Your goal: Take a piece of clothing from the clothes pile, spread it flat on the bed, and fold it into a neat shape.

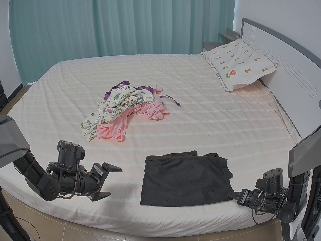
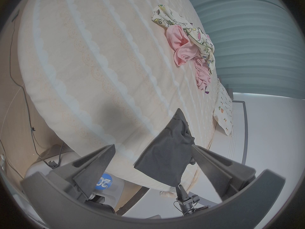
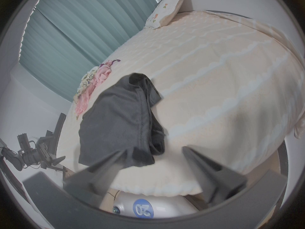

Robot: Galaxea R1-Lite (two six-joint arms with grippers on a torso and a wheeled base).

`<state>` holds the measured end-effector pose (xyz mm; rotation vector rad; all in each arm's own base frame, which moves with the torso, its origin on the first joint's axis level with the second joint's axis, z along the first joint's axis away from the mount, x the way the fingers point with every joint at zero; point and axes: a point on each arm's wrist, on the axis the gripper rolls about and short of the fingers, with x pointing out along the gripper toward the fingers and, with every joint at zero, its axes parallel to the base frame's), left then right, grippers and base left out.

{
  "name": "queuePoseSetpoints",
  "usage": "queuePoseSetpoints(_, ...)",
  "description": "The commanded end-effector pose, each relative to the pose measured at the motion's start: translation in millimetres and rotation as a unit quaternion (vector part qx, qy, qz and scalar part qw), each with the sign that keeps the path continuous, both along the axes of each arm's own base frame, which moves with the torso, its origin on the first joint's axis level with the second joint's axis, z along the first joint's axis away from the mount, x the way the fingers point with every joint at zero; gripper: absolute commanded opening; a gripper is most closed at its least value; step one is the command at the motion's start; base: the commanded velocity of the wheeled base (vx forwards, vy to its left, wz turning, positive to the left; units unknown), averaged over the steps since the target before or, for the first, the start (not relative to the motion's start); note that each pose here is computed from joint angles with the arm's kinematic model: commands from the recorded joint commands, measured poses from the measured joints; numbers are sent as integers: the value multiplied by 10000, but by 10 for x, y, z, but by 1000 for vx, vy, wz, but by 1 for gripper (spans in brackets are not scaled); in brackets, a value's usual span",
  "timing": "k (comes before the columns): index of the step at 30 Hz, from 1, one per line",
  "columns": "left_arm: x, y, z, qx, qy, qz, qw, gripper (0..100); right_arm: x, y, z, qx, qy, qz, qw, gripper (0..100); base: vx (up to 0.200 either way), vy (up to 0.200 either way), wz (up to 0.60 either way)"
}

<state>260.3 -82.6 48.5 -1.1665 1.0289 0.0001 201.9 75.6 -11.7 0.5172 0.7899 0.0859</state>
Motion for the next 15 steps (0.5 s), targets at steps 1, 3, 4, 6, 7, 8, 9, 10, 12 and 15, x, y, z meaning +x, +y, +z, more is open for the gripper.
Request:
queuePoseSetpoints(1, 3, 2, -2, -4, 5, 11, 10000, 100, -17, -19, 12, 35, -49, -40, 10000, 100, 0, 0, 0)
queuePoseSetpoints(3, 4, 6, 2, -11, 2, 24, 10000, 100, 1, 2, 49, 93, -216, -15, 9997, 100, 0, 0, 0)
queuePoseSetpoints(4, 8, 5, 0, -6, -2, 19, 10000, 100, 24, 6, 79, 139, -354, -28, 9993, 100, 0, 0, 0)
queuePoseSetpoints(6, 3, 2, -2, 0, 2, 6, 10000, 100, 86, -2, 164, 207, -680, -101, 9974, 100, 0, 0, 0)
queuePoseSetpoints(7, 0, 3, -5, 2, 9, 6, 10000, 100, 137, -10, 208, 252, -834, -151, 9961, 100, 0, 0, 0)
queuePoseSetpoints(8, -5, 0, -8, 0, 20, 4, 10000, 100, 209, -11, 243, 308, -992, -199, 9944, 100, 0, 0, 0)
queuePoseSetpoints(9, -5, 0, -8, 0, 20, 4, 10000, 100, 290, 1, 261, 356, -1137, -229, 9926, 100, 0, 0, 0)
queuePoseSetpoints(10, -9, 1, -6, 0, 20, 4, 10000, 100, 359, 15, 270, 393, -1245, -245, 9911, 100, 0, 0, 0)
queuePoseSetpoints(12, -10, -3, -6, 0, 20, -4, 10000, 100, 488, 58, 264, 447, -1387, -238, 9890, 100, 0, 0, 0)
queuePoseSetpoints(15, -14, -6, -13, 9, 31, -17, 10000, 100, 728, 150, 276, 539, -1611, -203, 9853, 100, 0, 0, 0)
